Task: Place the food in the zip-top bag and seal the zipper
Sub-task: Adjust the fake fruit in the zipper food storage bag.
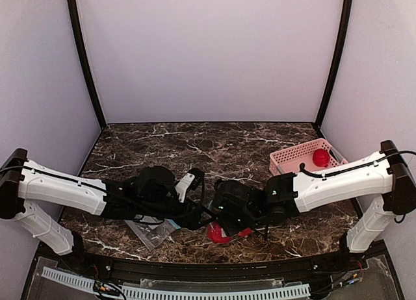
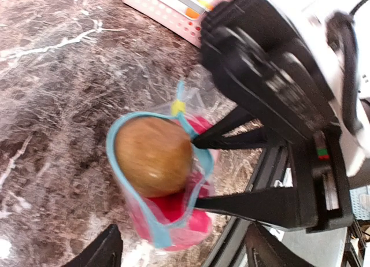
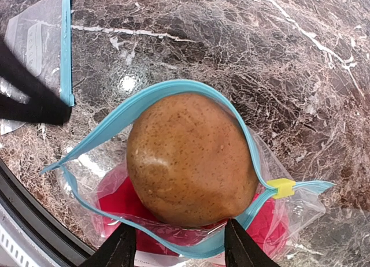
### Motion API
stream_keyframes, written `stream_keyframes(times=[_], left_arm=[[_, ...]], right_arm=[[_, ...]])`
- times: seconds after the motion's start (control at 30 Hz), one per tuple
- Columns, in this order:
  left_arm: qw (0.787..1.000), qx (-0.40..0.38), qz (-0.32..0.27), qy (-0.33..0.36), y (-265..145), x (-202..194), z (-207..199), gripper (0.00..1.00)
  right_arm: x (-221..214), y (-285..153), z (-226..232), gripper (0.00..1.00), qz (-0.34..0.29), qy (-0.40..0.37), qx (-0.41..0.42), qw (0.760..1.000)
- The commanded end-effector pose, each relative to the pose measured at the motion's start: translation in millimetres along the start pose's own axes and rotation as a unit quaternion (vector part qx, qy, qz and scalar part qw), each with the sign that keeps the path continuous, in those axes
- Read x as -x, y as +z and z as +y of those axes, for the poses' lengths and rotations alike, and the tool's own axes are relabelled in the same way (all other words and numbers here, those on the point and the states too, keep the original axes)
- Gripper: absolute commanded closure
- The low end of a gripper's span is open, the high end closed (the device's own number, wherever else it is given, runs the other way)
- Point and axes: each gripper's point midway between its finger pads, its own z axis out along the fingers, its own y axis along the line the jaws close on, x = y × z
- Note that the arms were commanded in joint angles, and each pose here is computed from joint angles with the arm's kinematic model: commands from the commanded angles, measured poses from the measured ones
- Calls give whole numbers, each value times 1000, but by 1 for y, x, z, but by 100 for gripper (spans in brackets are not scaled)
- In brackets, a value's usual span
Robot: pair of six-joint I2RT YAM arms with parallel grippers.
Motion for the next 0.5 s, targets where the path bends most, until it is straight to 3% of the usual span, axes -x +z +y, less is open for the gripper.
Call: stream_keyframes(times=[0.0, 0.27, 0.47], left_arm=[[999, 24, -13, -38, -9, 11, 20, 23], [998, 35, -8, -57, -4, 30, 36, 20], [998, 19, 12, -60, 10, 37, 34, 31]], right_arm=[[-5, -4, 4, 49, 3, -5, 16, 1000], [-6, -6, 5, 49, 2, -4, 18, 1000], [-7, -6, 5, 49, 3, -3, 17, 1000]])
